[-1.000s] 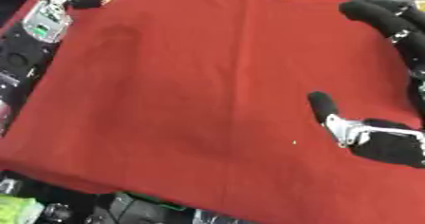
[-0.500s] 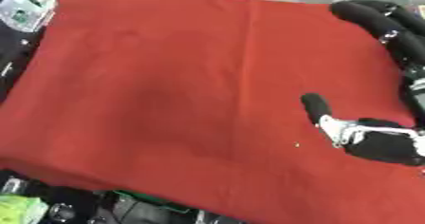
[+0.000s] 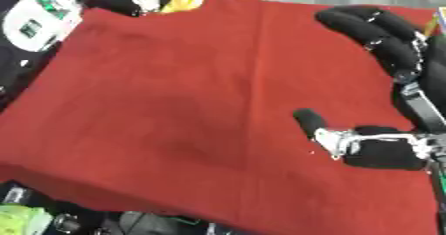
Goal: Pick up the objects with one hand, pass them to the other hand, and then place them into the box on the other side of the table.
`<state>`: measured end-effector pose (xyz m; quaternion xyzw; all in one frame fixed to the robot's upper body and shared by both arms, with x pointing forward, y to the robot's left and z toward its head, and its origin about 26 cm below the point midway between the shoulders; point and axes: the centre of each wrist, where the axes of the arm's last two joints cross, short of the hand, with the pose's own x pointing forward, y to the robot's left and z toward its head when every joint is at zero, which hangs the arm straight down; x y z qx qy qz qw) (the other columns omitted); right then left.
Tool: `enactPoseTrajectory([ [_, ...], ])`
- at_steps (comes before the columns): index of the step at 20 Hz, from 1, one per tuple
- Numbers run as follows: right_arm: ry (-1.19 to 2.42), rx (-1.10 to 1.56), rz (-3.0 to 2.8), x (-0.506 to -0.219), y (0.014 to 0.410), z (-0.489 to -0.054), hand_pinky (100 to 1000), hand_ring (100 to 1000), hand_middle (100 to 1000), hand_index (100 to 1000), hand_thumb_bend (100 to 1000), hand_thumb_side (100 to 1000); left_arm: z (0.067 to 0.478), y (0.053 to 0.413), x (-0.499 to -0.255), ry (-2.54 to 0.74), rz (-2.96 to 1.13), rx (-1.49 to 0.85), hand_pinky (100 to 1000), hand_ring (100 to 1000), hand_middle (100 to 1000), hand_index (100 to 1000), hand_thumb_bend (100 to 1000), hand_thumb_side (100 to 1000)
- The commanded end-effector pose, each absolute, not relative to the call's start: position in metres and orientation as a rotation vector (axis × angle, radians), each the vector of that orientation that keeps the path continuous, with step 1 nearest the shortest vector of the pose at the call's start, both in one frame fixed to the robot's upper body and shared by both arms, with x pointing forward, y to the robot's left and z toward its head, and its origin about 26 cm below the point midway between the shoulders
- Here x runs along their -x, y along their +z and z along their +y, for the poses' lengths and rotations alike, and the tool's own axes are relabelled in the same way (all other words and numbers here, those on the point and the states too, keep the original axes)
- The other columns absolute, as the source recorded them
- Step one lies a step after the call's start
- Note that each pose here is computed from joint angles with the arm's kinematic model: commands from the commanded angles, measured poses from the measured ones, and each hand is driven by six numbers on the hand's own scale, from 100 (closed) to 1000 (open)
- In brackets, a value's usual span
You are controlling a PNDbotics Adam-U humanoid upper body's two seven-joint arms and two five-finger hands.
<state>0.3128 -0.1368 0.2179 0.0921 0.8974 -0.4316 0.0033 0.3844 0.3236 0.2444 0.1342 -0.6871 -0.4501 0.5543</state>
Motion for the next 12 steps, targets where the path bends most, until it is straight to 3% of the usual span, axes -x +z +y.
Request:
enactPoseTrajectory([
  [1,-1.360,-0.277,2.774,-0.312,0.224,-0.136,830,804,818,941,338,488,0.307,0.251,-0.378,-1.170,-1.595,-0.253,626,504,490,646,230,223],
  [12,-1.383,-0.259,2.747,-0.312,0.222,-0.131,829,804,819,941,362,480,0.262,0.237,-0.376,-1.289,-1.533,-0.024,621,501,487,643,226,217],
])
